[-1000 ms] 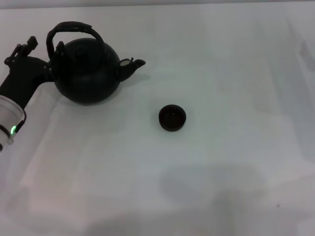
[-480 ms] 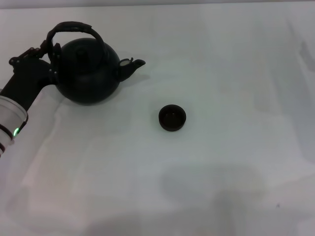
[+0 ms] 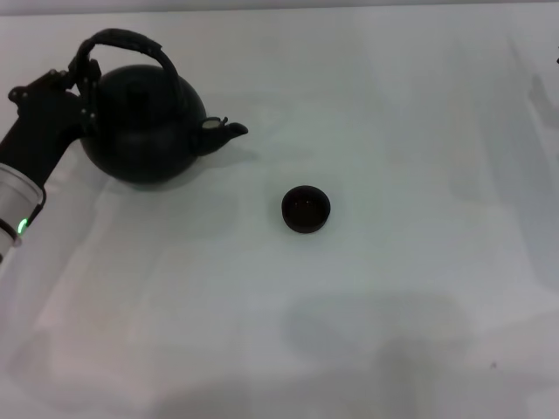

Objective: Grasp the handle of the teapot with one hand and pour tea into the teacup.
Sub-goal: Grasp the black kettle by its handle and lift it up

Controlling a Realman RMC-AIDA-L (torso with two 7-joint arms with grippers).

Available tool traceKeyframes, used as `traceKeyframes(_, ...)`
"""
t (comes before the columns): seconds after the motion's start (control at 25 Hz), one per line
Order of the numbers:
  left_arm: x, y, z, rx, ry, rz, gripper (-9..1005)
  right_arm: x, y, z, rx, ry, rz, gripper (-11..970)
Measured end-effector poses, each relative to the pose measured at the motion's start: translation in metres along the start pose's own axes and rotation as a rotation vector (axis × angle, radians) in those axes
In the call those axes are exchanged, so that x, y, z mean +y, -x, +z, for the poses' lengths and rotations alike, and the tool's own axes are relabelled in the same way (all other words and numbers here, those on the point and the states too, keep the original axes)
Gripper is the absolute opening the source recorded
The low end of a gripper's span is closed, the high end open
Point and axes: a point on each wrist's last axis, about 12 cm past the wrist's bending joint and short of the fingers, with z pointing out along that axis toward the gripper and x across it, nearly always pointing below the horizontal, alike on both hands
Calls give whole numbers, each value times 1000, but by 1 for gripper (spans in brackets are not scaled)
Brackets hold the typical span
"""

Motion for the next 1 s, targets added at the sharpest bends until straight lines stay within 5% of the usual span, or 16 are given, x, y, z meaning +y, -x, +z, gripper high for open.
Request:
traceKeyframes(0.36,8,23,9,-122,-93,19,113,0,0,0,2,2,16,855)
traceKeyframes(0.48,11,38,21,-136,-225,76,114,-1,-2,0,15,-5,23,855)
traceKeyframes(1.0,1,52,54,-114,-344,250,113,-3,-1,2,22,-17,20,855)
